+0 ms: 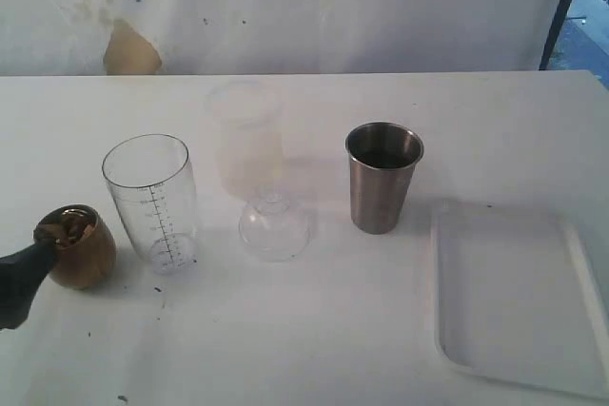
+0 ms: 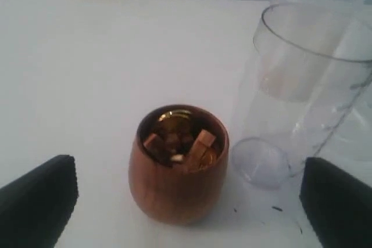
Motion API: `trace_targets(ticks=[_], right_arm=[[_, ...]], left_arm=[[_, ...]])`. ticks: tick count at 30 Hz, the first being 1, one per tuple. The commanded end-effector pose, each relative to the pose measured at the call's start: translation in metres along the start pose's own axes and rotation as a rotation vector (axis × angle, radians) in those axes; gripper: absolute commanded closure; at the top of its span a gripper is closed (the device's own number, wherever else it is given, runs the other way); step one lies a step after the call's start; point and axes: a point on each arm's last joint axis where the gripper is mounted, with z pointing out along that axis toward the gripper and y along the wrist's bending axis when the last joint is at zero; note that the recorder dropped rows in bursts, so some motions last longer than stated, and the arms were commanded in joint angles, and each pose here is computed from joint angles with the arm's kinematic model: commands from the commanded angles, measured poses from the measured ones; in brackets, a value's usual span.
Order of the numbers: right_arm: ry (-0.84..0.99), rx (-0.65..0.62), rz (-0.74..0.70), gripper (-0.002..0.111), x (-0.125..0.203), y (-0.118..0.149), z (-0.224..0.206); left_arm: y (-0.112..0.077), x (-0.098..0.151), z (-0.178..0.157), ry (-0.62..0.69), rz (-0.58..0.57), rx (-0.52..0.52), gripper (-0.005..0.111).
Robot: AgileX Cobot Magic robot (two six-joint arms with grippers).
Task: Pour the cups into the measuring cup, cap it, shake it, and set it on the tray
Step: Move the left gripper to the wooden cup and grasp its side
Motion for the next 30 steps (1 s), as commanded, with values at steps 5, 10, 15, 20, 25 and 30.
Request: trace_targets(ticks=[5,10,15,20,25,30], right_arm=[[-0.009,0.007,-0.005,0.108,0.0,0.0,0.0],[-0.009,0.007,-0.005,0.108,0.0,0.0,0.0],[-0.009,0.007,-0.005,0.108,0.0,0.0,0.0],[-0.009,0.007,-0.005,0.108,0.0,0.0,0.0],[-0.009,0.007,-0.005,0.108,0.0,0.0,0.0],[-0.009,0.007,-0.005,0.108,0.0,0.0,0.0]], left_arm=[[0.002,0.015,0.023,0.081,-0.005,0.073,0.002],[0.004,0.021,0.036,0.118,-0.012,0.112,0.002],[0.01,0.025,0.05,0.153,0.014,0.107,0.002],[0.017,0.028,0.07,0.181,0.0,0.108,0.002],[0.023,0.033,0.085,0.204,-0.012,0.11,0.002],[0.028,0.036,0.099,0.205,-0.021,0.115,0.002]])
